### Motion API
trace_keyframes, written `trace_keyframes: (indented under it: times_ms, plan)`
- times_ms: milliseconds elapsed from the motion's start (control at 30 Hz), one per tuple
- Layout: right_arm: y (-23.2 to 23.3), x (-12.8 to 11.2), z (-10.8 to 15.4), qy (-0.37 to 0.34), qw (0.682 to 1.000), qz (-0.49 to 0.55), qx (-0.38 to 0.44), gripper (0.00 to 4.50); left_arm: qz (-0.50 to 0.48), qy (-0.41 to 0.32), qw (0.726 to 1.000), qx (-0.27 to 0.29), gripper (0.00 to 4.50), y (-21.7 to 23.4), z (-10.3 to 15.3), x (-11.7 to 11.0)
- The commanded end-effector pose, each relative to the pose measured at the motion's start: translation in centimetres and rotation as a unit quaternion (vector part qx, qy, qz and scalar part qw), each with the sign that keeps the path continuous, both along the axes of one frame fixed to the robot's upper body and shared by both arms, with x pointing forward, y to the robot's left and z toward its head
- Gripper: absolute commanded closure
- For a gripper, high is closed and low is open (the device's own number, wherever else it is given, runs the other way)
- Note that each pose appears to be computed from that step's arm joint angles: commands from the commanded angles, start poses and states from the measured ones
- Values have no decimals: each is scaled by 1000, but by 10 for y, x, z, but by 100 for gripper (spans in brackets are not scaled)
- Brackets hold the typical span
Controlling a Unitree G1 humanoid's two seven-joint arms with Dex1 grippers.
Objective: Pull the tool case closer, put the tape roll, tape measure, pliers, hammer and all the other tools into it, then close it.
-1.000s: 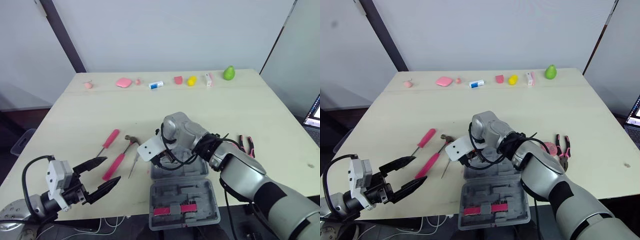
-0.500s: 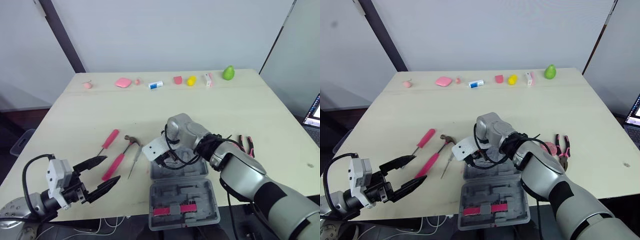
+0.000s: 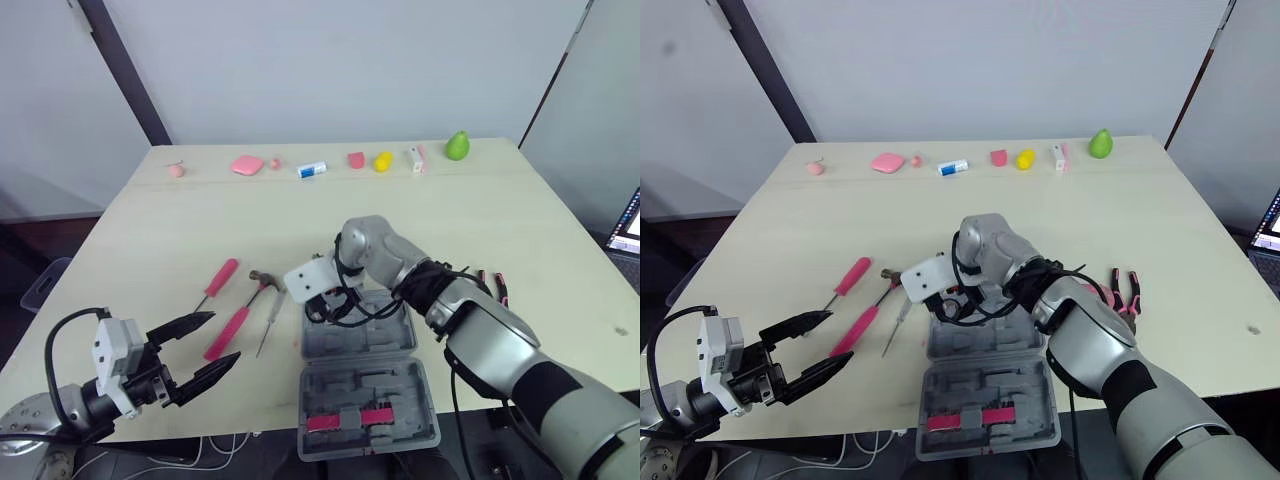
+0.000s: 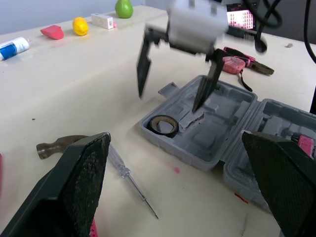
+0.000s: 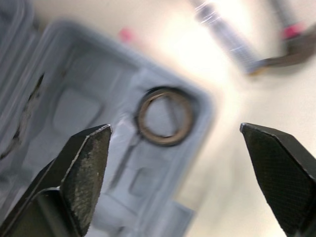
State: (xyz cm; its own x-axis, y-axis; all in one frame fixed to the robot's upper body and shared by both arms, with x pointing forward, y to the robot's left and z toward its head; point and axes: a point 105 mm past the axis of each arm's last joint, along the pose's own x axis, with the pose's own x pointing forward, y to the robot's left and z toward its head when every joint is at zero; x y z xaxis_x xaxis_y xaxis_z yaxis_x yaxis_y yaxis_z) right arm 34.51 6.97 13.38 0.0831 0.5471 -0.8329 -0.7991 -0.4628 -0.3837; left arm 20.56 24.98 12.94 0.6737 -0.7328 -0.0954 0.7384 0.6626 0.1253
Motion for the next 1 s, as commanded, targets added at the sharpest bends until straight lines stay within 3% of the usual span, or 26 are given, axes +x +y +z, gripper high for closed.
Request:
trace_keyframes:
  times_ms: [33, 167, 467, 500, 567, 1000]
  plan:
    - [2, 3, 15, 24, 996, -36, 81, 112, -9, -4, 1000, 6, 0, -1, 2, 0]
    - [-3, 11, 17, 47, 983, -88, 155, 271, -14, -4, 1000, 7, 0, -2, 2, 3]
    - [-17, 6, -3, 115, 947, -165, 252, 271, -25, -1, 1000, 9, 0, -3, 4, 5]
    - [-19, 5, -6, 121, 942, -174, 260, 314, -27, -1, 1000, 9, 0, -4, 4, 6]
    - [-24, 4, -15, 121, 937, -189, 266, 342, -29, -1, 1000, 10, 0, -4, 5, 7]
    - [-30, 0, -47, 145, 917, -235, 288, 342, -34, 0, 999, 15, 0, -4, 6, 11]
